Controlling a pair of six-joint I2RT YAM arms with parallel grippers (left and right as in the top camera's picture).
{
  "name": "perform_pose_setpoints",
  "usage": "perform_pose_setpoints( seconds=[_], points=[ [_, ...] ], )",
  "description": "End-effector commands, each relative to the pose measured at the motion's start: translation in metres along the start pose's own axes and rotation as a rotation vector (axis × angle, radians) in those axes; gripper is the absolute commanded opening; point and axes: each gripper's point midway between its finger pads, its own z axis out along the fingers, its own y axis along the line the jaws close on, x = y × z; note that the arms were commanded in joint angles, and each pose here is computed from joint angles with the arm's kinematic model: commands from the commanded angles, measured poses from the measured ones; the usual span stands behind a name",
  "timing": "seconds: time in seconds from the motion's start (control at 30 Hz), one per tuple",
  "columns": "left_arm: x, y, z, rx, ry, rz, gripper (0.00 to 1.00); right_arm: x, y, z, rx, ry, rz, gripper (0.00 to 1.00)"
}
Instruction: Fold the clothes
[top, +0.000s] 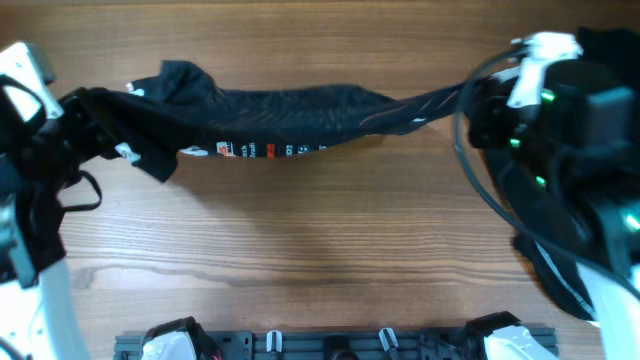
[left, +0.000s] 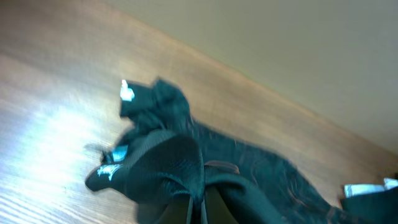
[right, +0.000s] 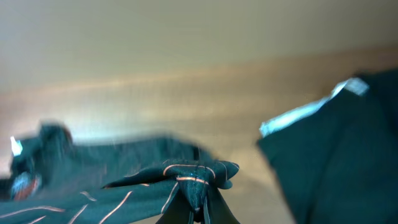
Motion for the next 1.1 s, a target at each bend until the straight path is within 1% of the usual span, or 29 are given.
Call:
perform_pose_setpoints(
  seconds=[0.0, 0.1, 0.23, 0.3, 0.4, 0.5, 0.53, 0.57, 0.63, 0.67, 0.73, 0.77, 0.83, 0.9, 0.97, 1.0, 1.07],
  points=[
    [-0.036, -0.001, -0.045, -0.031, -0.177, 0.043, 0.04, -0.045, -0.032, -0.058, 0.152, -0.201, 0.008, 0.04],
    [-0.049, -0.004, -0.051, -0.017, -0.234, 0.028, 0.04, -0.052, -0.044, -0.069, 0.22, -0.238, 0.005, 0.04],
    [-0.05, -0.009, -0.024, 0.024, -0.177, 0.019, 0.04, -0.045, -0.039, -0.039, 0.2, -0.16, -0.005, 0.04],
    [-0.044, -0.01, 0.006, 0.025, -0.104, 0.029, 0.04, -0.04, -0.036, -0.013, 0.2, -0.099, -0.019, 0.04],
    [-0.029, -0.01, 0.071, 0.022, 0.037, 0.078, 0.04, -0.019, -0.029, 0.052, 0.169, 0.056, -0.036, 0.04],
    [-0.025, 0.001, 0.136, -0.031, 0.096, 0.091, 0.04, -0.007, -0.02, 0.113, 0.077, 0.143, -0.009, 0.04],
    [-0.027, 0.003, 0.16, -0.036, 0.092, 0.089, 0.04, -0.01, -0.019, 0.142, 0.038, 0.141, 0.001, 0.04],
    [-0.034, 0.003, 0.182, -0.026, 0.065, 0.092, 0.04, -0.015, -0.023, 0.158, 0.033, 0.12, 0.007, 0.04],
    [-0.058, -0.005, 0.213, 0.011, -0.038, 0.085, 0.04, -0.044, -0.032, 0.189, 0.029, -0.005, 0.025, 0.04],
    [-0.071, -0.009, 0.218, 0.029, -0.088, 0.057, 0.04, -0.064, -0.035, 0.194, 0.025, -0.084, 0.03, 0.04],
    [-0.101, -0.021, 0.214, 0.073, -0.192, 0.006, 0.04, -0.111, -0.037, 0.188, 0.009, -0.277, 0.041, 0.04],
    [-0.117, -0.027, 0.207, 0.096, -0.25, -0.009, 0.04, -0.137, -0.038, 0.176, -0.002, -0.38, 0.051, 0.04],
    [-0.165, -0.038, 0.177, 0.107, -0.416, -0.04, 0.04, -0.197, -0.04, 0.135, -0.008, -0.588, 0.067, 0.04],
    [-0.202, -0.044, 0.145, 0.095, -0.545, -0.042, 0.04, -0.231, -0.05, 0.1, 0.034, -0.695, 0.089, 0.04],
    [-0.236, -0.054, 0.105, 0.1, -0.67, -0.038, 0.04, -0.257, -0.06, 0.067, 0.079, -0.771, 0.072, 0.04],
    [-0.25, -0.06, 0.084, 0.116, -0.724, -0.035, 0.04, -0.263, -0.066, 0.057, 0.103, -0.79, 0.068, 0.04],
    [-0.264, -0.069, 0.059, 0.14, -0.779, -0.028, 0.04, -0.266, -0.082, 0.049, 0.144, -0.787, 0.067, 0.04]
  ],
)
